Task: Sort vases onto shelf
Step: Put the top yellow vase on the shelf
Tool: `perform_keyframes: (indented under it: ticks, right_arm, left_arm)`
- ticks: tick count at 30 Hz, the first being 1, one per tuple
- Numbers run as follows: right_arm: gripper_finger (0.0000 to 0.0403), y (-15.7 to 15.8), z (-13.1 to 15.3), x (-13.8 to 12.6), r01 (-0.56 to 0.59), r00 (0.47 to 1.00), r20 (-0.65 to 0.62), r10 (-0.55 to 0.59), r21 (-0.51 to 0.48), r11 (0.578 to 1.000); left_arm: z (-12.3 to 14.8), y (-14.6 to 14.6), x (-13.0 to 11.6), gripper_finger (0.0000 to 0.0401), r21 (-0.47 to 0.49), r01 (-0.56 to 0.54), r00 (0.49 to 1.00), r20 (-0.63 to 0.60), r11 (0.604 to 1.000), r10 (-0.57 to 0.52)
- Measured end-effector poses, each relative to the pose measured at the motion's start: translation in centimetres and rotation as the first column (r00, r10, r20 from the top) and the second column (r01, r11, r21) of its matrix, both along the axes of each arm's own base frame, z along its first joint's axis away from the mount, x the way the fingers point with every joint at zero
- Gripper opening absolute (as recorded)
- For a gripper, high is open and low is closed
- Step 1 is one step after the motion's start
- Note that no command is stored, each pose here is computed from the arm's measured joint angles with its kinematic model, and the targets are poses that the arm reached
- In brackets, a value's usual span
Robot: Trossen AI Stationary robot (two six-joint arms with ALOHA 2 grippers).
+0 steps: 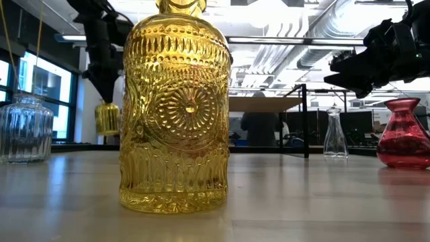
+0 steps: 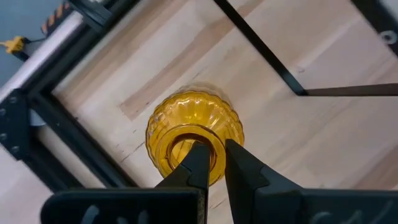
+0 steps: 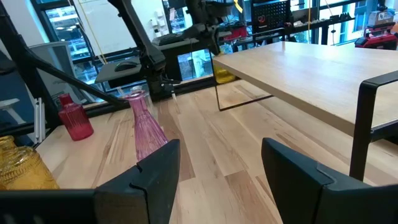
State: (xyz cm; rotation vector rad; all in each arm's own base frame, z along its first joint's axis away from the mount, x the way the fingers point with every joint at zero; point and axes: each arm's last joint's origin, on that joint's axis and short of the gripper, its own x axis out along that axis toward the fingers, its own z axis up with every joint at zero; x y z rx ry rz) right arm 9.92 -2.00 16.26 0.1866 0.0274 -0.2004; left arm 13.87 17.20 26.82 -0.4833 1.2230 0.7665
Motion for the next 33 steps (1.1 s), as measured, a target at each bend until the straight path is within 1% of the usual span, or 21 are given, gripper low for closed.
perform_keyframes:
  ticks: [3, 7, 15, 19, 26, 29, 33]
  right_arm:
    - [0.0209, 0.0, 0.0, 0.0, 0.000, 1.000, 0.000, 0.000, 0.000, 1.000]
    - [0.0209, 0.0, 0.0, 0.0, 0.000, 1.000, 0.000, 0.000, 0.000, 1.000]
    - [0.0209, 0.0, 0.0, 0.0, 0.000, 1.000, 0.000, 0.000, 0.000, 1.000]
    - [0.0209, 0.0, 0.0, 0.0, 0.000, 1.000, 0.000, 0.000, 0.000, 1.000]
    - [0.0209, 0.0, 0.0, 0.0, 0.000, 1.000, 0.000, 0.000, 0.000, 1.000]
    - [0.0209, 0.0, 0.0, 0.0, 0.000, 1.000, 0.000, 0.000, 0.000, 1.000]
    - [0.0209, 0.0, 0.0, 0.0, 0.000, 1.000, 0.000, 0.000, 0.000, 1.000]
  left_arm:
    - [0.8, -0.6, -0.5, 0.0015, 0.013, -0.005, 1.000, 0.010, 1.000, 0.005]
    - [2.6, -0.9, -0.8, 0.0015, 0.010, -0.007, 1.000, 0.001, 1.000, 0.007]
    - [6.4, -0.5, -0.6, 0.0016, 0.075, -0.018, 1.000, 0.003, 0.997, 0.018]
    - [7.8, -0.1, -0.2, 0.0017, 0.088, -0.012, 1.000, 0.011, 0.996, 0.011]
    - [9.3, 1.0, 0.8, 0.0018, 0.067, -0.005, 1.000, -0.008, 0.998, 0.006]
    - [10.0, 1.4, 1.4, 0.0018, 0.074, 0.016, 1.000, -0.013, 0.997, -0.015]
    - [11.2, 1.7, 2.2, 0.0018, 0.106, 0.031, 0.999, -0.013, 0.994, -0.030]
